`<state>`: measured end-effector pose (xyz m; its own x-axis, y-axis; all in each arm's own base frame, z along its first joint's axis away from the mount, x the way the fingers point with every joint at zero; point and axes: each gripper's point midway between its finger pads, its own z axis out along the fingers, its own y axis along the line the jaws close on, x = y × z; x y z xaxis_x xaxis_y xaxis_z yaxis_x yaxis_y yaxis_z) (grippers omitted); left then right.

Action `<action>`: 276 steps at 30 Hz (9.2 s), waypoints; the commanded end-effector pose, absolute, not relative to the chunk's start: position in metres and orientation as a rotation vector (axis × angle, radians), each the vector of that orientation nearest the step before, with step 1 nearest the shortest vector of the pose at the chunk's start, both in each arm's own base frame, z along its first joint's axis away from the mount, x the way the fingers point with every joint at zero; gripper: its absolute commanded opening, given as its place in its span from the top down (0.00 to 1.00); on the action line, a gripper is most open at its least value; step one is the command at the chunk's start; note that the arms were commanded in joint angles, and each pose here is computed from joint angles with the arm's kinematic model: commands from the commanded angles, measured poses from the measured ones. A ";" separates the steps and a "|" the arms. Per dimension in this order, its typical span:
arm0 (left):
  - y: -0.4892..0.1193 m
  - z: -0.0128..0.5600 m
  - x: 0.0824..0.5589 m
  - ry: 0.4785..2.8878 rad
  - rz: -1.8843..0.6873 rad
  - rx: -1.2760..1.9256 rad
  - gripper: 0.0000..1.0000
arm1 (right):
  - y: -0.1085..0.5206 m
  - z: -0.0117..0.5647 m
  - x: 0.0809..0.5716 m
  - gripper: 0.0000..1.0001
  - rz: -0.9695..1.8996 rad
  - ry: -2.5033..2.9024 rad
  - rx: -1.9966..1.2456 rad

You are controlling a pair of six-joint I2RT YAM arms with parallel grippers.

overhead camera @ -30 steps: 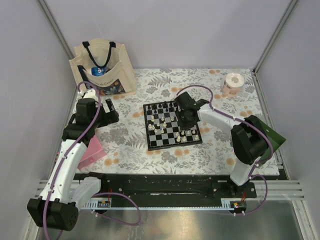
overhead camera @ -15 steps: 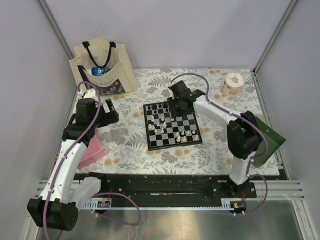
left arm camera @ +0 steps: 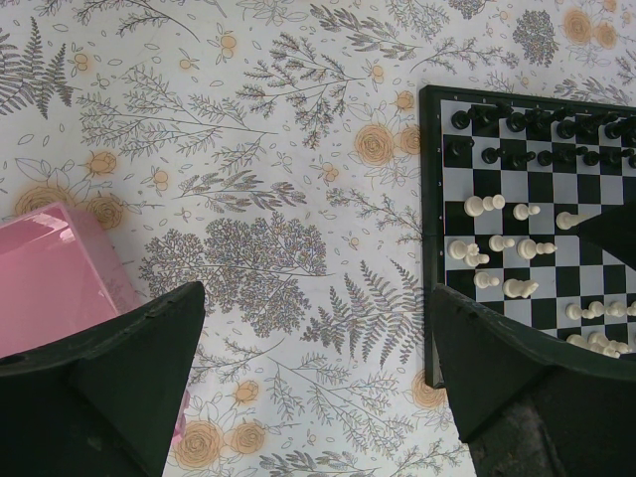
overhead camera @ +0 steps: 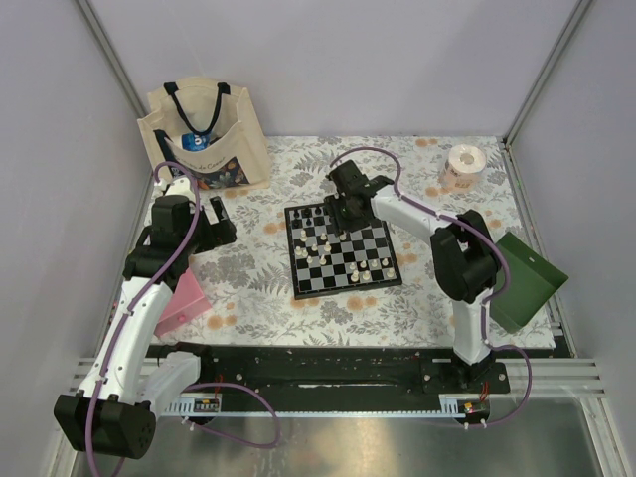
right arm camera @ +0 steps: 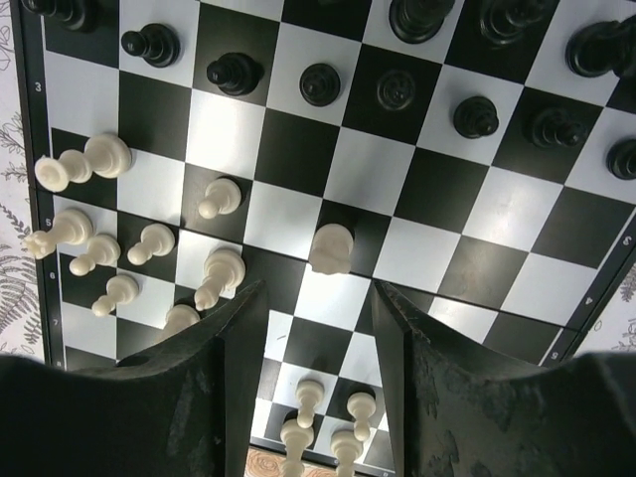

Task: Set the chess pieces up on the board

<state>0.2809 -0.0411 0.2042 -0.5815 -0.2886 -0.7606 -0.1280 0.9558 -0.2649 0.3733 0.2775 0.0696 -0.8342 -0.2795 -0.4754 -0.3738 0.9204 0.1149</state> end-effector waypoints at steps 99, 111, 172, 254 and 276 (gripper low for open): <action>-0.040 0.213 0.286 2.147 -0.234 -0.283 0.01 | 0.199 0.054 0.277 0.89 0.183 2.688 -0.341; -0.041 0.212 0.286 2.149 -0.237 -0.284 0.01 | 0.194 0.040 0.279 0.88 0.143 2.684 -0.321; -0.042 0.214 0.285 2.141 -0.244 -0.278 0.01 | 0.233 0.145 0.311 0.54 0.394 2.436 -0.296; -0.038 0.215 0.283 2.134 -0.221 -0.288 0.01 | 0.286 0.162 0.346 0.96 0.338 2.389 -0.409; -0.038 0.215 0.284 2.136 -0.229 -0.290 0.01 | 0.286 0.114 0.263 0.98 0.442 2.535 -0.509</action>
